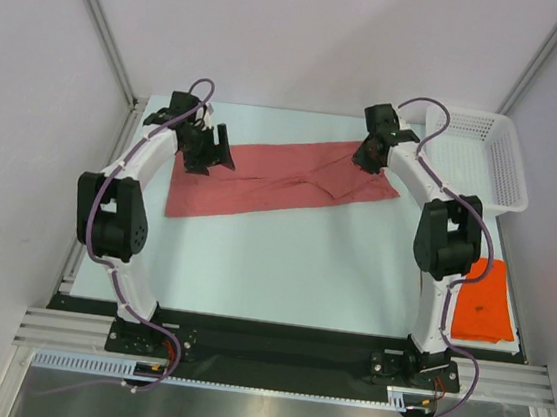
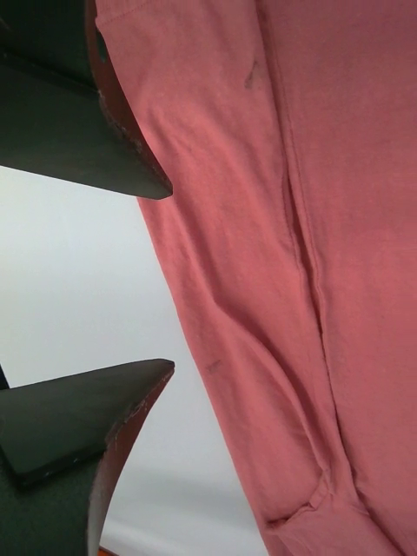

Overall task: Fold and stack the t-shirts
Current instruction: Fold the tshirt

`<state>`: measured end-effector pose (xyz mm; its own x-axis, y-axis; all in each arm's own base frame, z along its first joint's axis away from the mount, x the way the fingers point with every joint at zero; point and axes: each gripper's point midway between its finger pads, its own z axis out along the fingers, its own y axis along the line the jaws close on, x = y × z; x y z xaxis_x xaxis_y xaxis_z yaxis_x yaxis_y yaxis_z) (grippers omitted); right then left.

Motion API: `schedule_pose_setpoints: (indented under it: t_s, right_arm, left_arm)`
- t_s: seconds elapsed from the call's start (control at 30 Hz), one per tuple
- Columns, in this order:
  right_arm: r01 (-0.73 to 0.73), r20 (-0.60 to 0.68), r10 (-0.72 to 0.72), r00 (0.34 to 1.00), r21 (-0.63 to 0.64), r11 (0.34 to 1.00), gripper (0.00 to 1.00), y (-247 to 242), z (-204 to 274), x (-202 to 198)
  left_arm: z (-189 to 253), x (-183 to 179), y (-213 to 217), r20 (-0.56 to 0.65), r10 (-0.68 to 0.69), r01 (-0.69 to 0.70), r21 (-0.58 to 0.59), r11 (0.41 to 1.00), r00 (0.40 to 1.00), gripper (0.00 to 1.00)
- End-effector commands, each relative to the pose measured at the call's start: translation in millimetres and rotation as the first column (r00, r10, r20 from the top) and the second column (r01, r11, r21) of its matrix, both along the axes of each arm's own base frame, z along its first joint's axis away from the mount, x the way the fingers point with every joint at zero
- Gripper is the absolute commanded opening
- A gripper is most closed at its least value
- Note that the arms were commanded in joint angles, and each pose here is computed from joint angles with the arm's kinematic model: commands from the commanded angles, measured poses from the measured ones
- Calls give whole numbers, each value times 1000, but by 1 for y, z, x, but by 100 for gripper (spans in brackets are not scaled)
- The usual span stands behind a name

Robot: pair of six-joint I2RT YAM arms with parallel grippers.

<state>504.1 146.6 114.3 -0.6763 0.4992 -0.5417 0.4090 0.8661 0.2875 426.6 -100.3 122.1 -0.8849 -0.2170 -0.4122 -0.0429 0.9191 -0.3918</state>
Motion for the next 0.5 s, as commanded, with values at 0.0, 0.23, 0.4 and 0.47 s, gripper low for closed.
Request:
schedule_pose_setpoints:
  t_s: [0.0, 0.23, 0.4, 0.47]
  right_arm:
    - [-13, 83, 10, 997, 42, 999, 8, 6, 19, 24]
    - [-123, 107, 116, 987, 60, 991, 0, 45, 23, 51]
    - [-252, 114, 239, 964, 106, 962, 0, 97, 17, 52]
    - [-333, 123, 318, 940, 136, 933, 0, 123, 20, 43]
  left_arm:
    - [12, 13, 1, 30, -28, 27, 28, 999, 999, 80]
    - [-6, 44, 28, 24, 18, -22, 160, 987, 1000, 50]
    - [-11, 76, 46, 41, 66, -72, 155, 985, 997, 33]
    - [-18, 86, 50, 24, 66, -69, 164, 984, 998, 21]
